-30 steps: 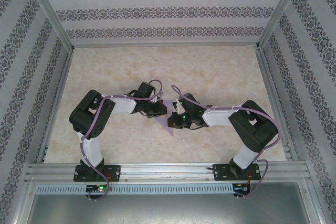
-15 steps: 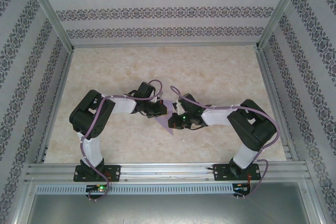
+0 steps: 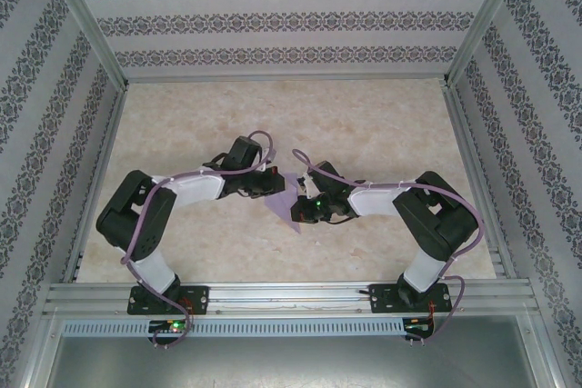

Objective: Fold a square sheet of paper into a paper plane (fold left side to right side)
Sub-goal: Fourth fold the wing at the center of the table.

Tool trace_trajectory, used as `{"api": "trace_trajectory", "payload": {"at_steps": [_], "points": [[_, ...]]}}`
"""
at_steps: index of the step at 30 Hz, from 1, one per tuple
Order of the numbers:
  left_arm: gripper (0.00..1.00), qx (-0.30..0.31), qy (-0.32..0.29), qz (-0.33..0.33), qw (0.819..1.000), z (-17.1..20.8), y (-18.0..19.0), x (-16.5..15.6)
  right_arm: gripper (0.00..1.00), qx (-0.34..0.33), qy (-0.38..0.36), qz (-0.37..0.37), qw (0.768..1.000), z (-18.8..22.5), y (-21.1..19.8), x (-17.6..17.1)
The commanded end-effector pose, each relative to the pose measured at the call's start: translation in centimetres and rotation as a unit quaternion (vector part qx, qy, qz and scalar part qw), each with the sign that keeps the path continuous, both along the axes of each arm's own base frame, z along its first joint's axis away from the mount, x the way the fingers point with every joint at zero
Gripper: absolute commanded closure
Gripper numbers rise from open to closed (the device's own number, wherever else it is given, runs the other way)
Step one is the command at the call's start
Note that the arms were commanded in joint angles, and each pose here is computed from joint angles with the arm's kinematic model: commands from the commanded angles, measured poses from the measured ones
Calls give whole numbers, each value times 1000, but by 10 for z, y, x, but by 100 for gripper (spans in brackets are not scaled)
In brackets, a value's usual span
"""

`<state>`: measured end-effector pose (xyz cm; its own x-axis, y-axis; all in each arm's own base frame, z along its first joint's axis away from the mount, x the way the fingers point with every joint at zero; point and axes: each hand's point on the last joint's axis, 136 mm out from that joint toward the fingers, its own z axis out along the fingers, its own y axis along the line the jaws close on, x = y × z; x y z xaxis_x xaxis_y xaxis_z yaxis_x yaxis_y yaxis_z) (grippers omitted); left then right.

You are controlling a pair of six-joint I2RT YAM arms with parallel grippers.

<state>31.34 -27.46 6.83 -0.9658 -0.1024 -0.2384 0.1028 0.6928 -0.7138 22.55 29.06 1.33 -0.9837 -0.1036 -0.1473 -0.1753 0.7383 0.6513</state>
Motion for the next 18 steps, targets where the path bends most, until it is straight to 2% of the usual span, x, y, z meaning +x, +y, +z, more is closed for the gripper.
{"api": "trace_trajectory", "payload": {"at_steps": [1, 6, 18], "points": [[100, -12, 18, -18, 1000, -8, -2, -18, 100, -104, 48, -4, 993, -46, -38, -25], [100, -42, 27, -38, 998, -12, -18, -29, 100, -125, 48, -5, 991, -52, -45, -26], [100, -31, 28, -47, 998, -24, -29, -23, 100, -147, 56, 1, 988, -57, -52, -29]]}}
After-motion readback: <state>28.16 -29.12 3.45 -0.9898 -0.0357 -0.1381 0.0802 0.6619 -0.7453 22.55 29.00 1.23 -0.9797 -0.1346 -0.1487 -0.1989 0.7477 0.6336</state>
